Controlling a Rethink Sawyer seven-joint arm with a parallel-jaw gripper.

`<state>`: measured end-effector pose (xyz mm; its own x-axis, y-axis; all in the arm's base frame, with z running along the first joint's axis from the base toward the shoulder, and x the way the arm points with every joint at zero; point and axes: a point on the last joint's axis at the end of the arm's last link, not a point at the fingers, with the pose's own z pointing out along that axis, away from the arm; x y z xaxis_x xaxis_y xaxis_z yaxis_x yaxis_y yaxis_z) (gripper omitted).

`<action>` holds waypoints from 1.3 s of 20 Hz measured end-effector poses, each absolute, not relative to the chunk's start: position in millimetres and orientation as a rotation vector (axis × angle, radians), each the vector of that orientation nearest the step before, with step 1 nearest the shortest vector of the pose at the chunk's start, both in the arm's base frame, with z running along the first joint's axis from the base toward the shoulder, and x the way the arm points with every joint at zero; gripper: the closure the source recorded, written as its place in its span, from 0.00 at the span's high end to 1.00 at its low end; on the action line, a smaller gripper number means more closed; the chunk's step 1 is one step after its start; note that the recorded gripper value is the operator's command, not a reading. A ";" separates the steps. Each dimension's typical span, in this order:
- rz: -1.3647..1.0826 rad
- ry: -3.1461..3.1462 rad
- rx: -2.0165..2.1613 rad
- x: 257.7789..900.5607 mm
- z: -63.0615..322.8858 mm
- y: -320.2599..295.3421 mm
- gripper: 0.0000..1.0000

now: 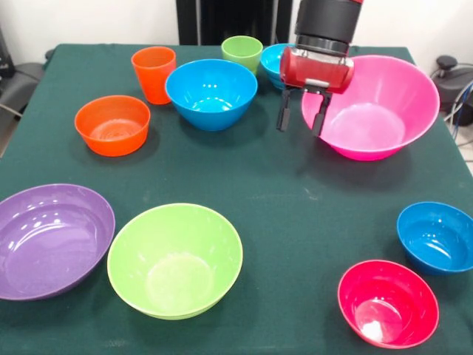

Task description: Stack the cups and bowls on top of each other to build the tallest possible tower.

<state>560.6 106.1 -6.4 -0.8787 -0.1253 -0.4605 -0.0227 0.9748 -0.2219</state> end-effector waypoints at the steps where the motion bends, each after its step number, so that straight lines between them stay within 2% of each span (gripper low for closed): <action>1: -0.293 2.626 -0.115 562.9 -6.4 108.6 1.00; 11: -0.260 2.606 -0.061 580.5 -0.2 99.9 1.00; 26: -0.083 2.564 0.093 618.7 41.6 108.1 1.00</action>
